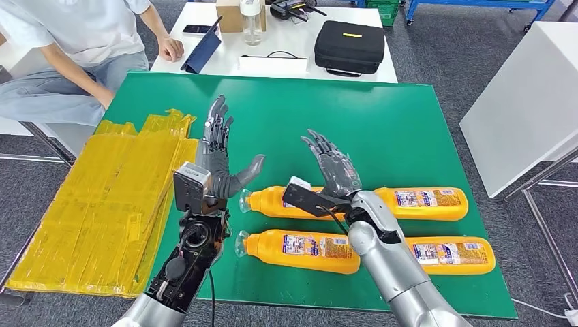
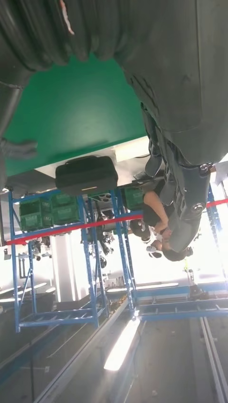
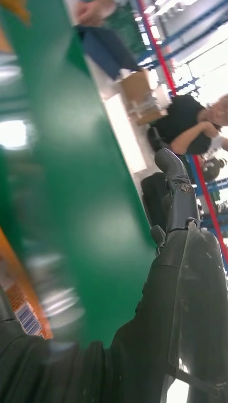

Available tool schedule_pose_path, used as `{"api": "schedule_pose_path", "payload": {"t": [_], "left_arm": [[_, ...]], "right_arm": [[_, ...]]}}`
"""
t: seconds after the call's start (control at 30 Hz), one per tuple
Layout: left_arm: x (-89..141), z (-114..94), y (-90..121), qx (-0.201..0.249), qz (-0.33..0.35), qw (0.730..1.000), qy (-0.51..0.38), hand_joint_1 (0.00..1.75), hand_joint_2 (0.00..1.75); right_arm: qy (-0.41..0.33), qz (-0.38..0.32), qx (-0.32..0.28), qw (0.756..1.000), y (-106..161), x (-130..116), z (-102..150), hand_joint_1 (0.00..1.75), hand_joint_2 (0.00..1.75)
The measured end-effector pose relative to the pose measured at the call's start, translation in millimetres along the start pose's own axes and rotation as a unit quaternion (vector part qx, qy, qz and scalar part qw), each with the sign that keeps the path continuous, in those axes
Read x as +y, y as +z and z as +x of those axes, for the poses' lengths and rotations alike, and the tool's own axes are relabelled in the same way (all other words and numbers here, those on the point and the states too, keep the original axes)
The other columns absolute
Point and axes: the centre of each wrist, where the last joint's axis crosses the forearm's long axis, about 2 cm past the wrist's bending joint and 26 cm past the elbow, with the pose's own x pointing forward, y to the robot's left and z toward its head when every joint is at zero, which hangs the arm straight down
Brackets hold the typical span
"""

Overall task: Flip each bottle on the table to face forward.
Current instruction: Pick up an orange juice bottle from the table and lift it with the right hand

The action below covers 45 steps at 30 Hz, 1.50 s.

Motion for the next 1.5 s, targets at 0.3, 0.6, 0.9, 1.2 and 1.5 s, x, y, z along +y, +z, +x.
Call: {"api": "schedule_pose_path", "payload": {"t": [0.3, 0.6, 0.9, 1.2, 1.5], "left_arm": [[0, -3, -2, 0.004, -0.01, 1.0, 0.007, 0.0, 1.75], [-1, -3, -3, 0.005, -0.017, 1.0, 0.012, 0.0, 1.75], [-4, -4, -4, 0.008, -0.023, 1.0, 0.019, 0.0, 1.75], [-4, -5, -4, 0.01, -0.022, 0.999, 0.022, 0.0, 1.75], [-5, -7, -4, 0.016, -0.021, 0.999, 0.027, 0.0, 1.75]], "right_arm": [[0.079, 0.097, 0.006, 0.992, 0, 22, -8, 0.0, 1.75], [0.132, 0.163, 0.038, 0.977, 11, 42, -16, 0.0, 1.75], [0.157, 0.194, 0.079, 0.965, 23, 50, -31, 0.0, 1.75], [0.168, 0.21, 0.095, 0.958, 22, 48, -35, 0.0, 1.75], [0.192, 0.213, 0.135, 0.948, 16, 37, -54, 1.63, 1.75]]}}
